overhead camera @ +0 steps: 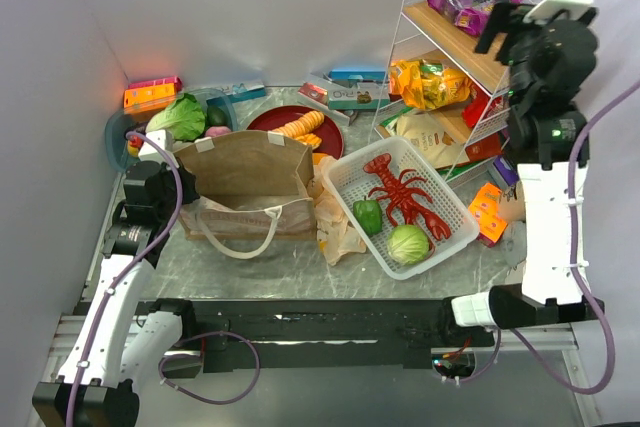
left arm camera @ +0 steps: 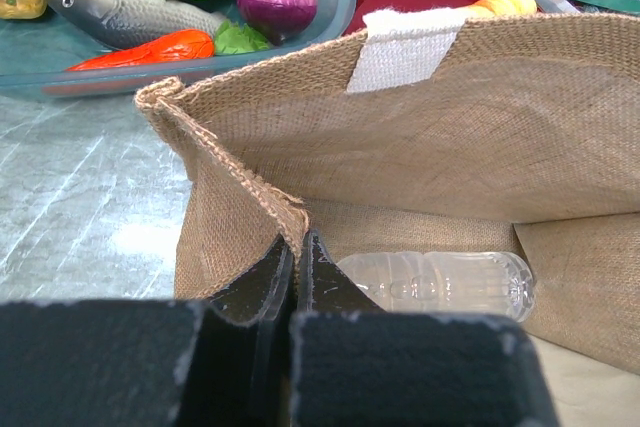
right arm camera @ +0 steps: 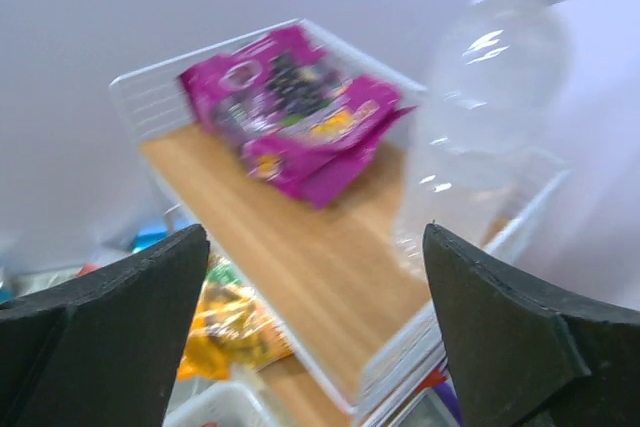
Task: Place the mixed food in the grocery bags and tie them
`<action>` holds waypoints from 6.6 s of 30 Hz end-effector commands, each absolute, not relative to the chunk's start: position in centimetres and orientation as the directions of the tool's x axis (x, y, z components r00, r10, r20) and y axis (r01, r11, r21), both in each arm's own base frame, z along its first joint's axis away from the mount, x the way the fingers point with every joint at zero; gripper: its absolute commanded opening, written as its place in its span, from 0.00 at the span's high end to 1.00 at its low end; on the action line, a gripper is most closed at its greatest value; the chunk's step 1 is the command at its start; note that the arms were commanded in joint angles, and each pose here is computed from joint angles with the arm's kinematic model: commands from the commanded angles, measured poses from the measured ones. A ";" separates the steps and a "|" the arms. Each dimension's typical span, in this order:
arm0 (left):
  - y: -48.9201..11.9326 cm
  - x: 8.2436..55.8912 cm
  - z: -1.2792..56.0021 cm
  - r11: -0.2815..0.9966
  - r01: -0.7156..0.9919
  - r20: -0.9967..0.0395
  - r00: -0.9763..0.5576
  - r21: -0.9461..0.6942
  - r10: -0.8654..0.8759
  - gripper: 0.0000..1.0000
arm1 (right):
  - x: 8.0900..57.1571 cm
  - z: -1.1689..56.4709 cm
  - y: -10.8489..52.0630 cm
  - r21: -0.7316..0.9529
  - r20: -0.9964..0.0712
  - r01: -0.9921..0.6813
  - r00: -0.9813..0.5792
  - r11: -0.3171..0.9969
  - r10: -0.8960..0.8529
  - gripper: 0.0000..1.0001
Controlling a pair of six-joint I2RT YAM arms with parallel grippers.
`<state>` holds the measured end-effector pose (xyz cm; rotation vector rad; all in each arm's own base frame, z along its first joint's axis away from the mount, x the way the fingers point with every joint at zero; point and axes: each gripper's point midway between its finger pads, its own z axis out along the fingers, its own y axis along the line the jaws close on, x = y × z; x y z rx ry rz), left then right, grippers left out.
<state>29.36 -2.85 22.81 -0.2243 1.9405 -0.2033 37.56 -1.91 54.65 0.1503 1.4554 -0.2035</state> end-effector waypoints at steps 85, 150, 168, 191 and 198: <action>-3.1 30.0 23.7 0.969 -0.024 -0.913 -0.330 -0.246 -0.240 0.99 | 29.9 69.9 0.3 -0.072 -0.691 -0.052 0.723 0.996 -0.012 0.82; -1.9 29.6 24.6 0.966 -0.077 -0.926 -0.275 -0.248 -0.260 0.99 | 27.9 21.0 46.1 -0.120 -0.731 -0.981 -0.016 0.151 -0.682 0.01; -1.6 29.4 24.8 0.966 -0.089 -0.928 -0.267 -0.243 -0.259 0.99 | 23.6 41.7 37.1 -0.210 -0.967 -0.902 0.133 0.378 -0.218 0.13; -2.0 29.6 24.5 0.967 -0.075 -0.924 -0.284 -0.244 -0.255 0.99 | 43.2 54.9 2.5 -0.082 -0.991 0.106 0.098 0.991 -0.093 0.07; -2.1 29.6 24.4 0.967 -0.067 -0.924 -0.285 -0.246 -0.255 0.99 | 46.3 52.9 -1.4 -0.005 -0.999 0.158 0.043 0.987 -0.012 0.01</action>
